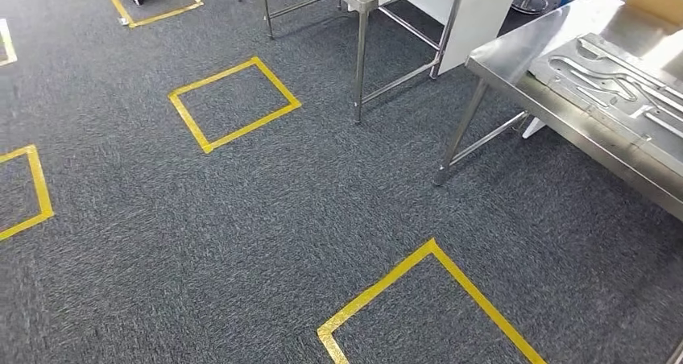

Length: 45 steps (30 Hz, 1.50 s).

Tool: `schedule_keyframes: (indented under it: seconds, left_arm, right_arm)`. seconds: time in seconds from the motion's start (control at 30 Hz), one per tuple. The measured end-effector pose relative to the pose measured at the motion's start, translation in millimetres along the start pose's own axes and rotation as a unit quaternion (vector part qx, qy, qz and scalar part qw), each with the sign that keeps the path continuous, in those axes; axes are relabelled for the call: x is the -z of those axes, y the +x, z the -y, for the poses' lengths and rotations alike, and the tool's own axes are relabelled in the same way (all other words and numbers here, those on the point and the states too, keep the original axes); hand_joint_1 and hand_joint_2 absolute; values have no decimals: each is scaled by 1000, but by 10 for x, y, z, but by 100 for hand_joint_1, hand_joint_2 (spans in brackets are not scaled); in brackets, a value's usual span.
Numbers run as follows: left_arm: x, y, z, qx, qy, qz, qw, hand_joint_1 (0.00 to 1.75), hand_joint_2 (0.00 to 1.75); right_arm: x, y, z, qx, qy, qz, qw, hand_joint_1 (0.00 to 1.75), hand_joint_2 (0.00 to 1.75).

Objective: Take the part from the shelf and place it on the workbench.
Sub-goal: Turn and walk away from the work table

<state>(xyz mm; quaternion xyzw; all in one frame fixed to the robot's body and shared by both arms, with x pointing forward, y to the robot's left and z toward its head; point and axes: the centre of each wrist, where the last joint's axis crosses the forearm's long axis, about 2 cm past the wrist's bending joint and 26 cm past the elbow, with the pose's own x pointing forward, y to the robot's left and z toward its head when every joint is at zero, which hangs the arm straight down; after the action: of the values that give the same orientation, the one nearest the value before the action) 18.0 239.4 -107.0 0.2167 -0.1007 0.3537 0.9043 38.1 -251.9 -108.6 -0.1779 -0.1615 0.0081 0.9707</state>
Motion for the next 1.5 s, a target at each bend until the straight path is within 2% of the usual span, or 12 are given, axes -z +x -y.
schedule_keyframes:
  seconds: [1.5]
  left_arm:
    - [-6,12,16,-5,14,2,1000,0,0]
  right_arm:
    - [8,-53,39,-11,7,-11,1000,0,0]
